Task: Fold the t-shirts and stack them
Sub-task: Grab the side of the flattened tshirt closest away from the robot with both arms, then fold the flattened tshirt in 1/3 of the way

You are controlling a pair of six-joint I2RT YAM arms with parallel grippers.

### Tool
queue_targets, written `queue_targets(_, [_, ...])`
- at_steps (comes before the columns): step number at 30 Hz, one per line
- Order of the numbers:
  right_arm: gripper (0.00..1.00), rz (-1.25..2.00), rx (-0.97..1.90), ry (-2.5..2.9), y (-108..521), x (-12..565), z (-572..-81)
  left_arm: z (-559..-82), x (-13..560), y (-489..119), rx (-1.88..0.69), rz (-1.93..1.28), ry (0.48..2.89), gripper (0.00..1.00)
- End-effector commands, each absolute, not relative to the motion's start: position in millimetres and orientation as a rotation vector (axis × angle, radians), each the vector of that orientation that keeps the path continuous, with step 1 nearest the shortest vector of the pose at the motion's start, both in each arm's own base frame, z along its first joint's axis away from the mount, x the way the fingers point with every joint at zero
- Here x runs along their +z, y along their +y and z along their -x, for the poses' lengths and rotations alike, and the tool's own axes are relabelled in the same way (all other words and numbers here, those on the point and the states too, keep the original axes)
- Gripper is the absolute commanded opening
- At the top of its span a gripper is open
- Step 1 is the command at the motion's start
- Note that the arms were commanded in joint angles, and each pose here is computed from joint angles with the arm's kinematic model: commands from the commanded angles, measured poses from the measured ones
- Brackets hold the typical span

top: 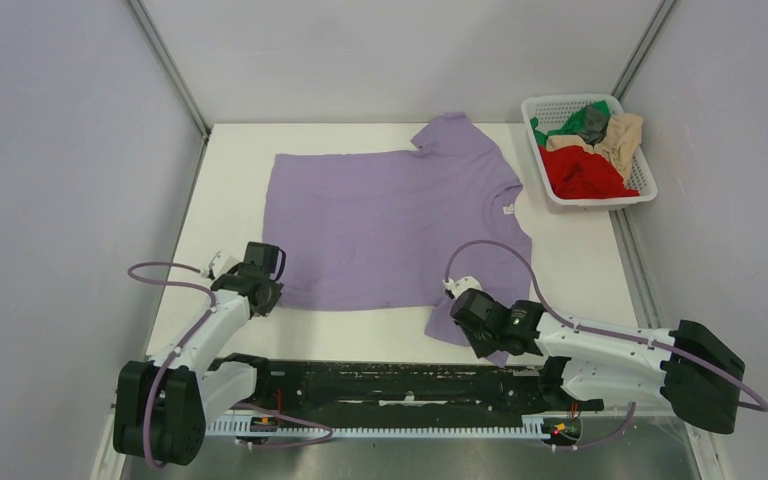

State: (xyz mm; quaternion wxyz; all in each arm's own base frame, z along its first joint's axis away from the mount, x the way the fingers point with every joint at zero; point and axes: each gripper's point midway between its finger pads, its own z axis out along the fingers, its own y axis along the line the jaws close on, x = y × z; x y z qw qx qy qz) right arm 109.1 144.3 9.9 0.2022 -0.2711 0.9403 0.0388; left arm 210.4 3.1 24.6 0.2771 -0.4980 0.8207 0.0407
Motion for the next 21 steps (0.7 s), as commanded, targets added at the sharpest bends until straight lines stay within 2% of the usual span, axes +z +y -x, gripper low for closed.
queue_targets(1, [0.17, 0.667, -0.089, 2.595, 113, 0, -122, -210, 31, 12, 0.154, 1.254, 2.207, 0.02])
queue_targets(2, [0.14, 0.656, -0.101, 2.589, 111, 1, -124, -210, 32, 12, 0.154, 1.249, 2.207, 0.02])
queue_targets(3, [0.04, 0.638, -0.113, 2.58, 110, 2, -127, -211, 32, 11, 0.149, 1.243, 2.208, 0.02])
queue_targets(4, [0.0, 0.617, -0.127, 2.566, 109, 4, -131, -212, 33, 11, 0.142, 1.24, 2.207, 0.02])
queue_targets(21, [0.0, 0.294, -0.311, 2.076, 120, 121, -255, -269, 70, 7, 0.09, 1.177, 2.121, 0.02])
